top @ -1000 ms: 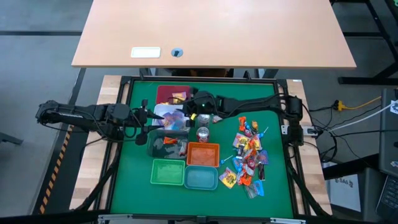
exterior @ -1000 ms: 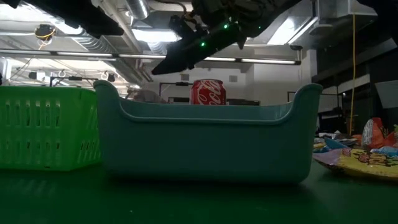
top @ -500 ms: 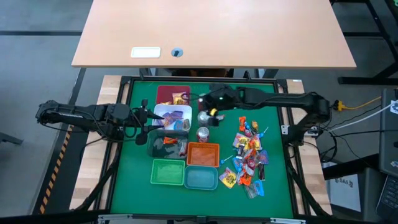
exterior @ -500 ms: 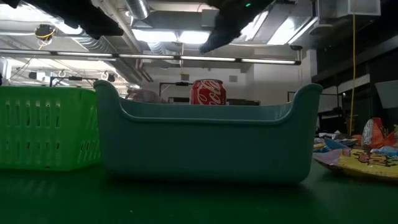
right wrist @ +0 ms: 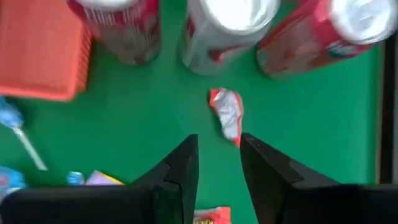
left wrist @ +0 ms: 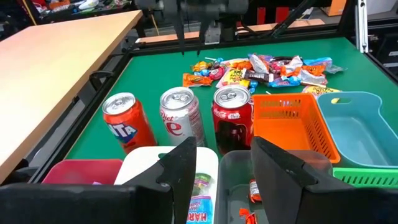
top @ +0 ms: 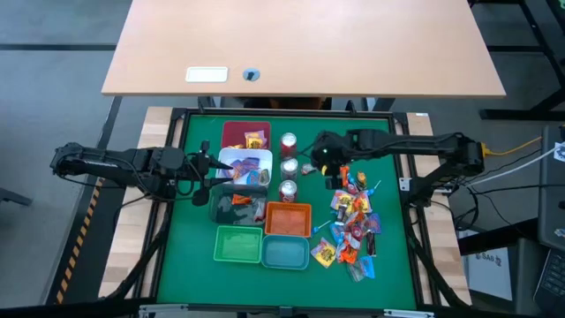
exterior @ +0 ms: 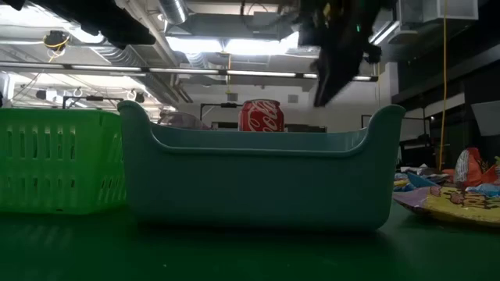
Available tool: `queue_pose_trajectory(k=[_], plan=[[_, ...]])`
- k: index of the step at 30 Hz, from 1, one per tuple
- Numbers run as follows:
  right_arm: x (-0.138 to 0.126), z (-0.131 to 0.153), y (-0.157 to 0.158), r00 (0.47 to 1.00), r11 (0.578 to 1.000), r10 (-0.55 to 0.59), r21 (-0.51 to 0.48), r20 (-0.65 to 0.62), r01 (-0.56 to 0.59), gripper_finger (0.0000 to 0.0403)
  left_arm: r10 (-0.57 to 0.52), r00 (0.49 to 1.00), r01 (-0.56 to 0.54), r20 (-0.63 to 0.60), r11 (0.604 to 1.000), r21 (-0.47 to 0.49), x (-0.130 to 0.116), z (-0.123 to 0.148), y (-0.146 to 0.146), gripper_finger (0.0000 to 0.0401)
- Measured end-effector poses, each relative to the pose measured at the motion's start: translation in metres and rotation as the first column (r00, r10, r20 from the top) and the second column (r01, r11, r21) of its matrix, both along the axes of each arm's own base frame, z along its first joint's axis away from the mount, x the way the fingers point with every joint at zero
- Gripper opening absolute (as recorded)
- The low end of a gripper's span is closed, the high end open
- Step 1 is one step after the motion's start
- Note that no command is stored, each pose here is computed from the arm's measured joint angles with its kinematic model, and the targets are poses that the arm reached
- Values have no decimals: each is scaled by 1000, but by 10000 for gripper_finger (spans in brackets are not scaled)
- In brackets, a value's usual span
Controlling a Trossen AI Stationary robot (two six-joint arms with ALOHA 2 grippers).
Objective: Sort candy
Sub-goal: Put the orange chocolate into the black bin
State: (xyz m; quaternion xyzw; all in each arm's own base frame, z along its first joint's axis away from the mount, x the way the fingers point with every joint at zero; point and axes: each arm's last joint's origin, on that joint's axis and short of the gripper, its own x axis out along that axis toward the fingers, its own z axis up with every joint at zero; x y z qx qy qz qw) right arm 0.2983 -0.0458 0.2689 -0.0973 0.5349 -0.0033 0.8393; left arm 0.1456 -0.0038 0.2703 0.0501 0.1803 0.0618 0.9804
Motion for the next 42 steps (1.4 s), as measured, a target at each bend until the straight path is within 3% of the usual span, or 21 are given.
queue_pose_trajectory(k=[9,24,32,37,42], plan=[[-6,-59,-10,998,996,-5,-87,66,11,117,0,1000,0,0,1000,0,0,0,0,144],[-15,-92,-18,988,992,-12,-119,155,31,117,0,1000,0,0,1000,1,0,0,0,144],[-6,-117,-20,994,994,-10,-107,109,22,117,0,1000,0,0,1000,2,0,0,0,144],[1,-132,-24,994,981,-48,-180,94,64,117,0,1000,0,0,1000,2,0,0,0,144],[2,-140,-25,996,980,-55,-189,65,66,117,0,1000,0,0,1000,2,0,0,0,144]])
